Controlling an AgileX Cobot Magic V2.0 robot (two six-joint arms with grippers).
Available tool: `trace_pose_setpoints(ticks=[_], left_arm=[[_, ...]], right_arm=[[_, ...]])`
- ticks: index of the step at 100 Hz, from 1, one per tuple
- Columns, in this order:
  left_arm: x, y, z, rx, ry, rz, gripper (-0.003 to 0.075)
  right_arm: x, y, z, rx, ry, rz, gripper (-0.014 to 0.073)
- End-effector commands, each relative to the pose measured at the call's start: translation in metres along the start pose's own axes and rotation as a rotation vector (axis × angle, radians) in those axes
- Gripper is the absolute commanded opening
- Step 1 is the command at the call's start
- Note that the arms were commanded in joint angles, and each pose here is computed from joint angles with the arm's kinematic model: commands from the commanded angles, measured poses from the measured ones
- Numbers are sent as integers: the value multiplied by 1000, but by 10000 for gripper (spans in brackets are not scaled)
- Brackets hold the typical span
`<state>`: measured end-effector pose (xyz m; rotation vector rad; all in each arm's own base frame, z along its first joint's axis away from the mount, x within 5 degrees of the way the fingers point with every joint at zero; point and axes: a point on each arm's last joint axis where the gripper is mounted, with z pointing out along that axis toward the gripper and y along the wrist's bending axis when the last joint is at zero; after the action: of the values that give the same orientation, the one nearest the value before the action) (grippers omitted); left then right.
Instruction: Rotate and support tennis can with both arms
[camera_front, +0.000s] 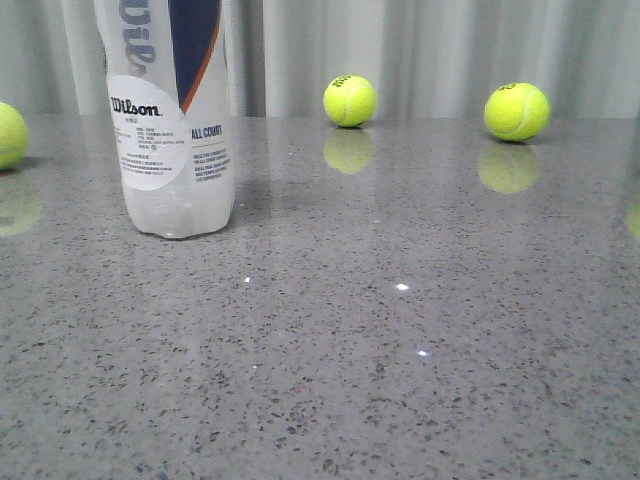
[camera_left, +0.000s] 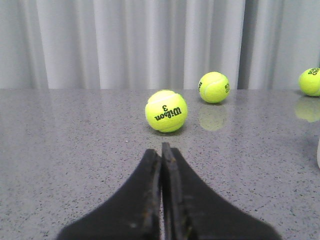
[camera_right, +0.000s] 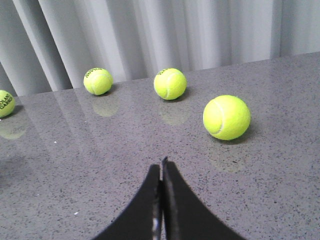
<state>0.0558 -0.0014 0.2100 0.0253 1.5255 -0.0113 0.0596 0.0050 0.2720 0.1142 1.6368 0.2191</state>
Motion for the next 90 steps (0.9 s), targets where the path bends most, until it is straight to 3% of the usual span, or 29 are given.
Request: trace_pose_setpoints(ticks=[1, 23, 37, 90], left_arm=[[7, 0, -2, -3, -69, -14, -21], [7, 0, -2, -3, -69, -14, -21], [7, 0, -2, -3, -69, -14, -21], [7, 0, -2, -3, -69, -14, -21]], right_arm=[[-3, -2, 3, 3, -135, -9, -66], [32, -13, 0, 58, -230, -170, -66], [52, -17, -2, 57, -249, -174, -66], [50, -16, -4, 54, -270, -230, -66]])
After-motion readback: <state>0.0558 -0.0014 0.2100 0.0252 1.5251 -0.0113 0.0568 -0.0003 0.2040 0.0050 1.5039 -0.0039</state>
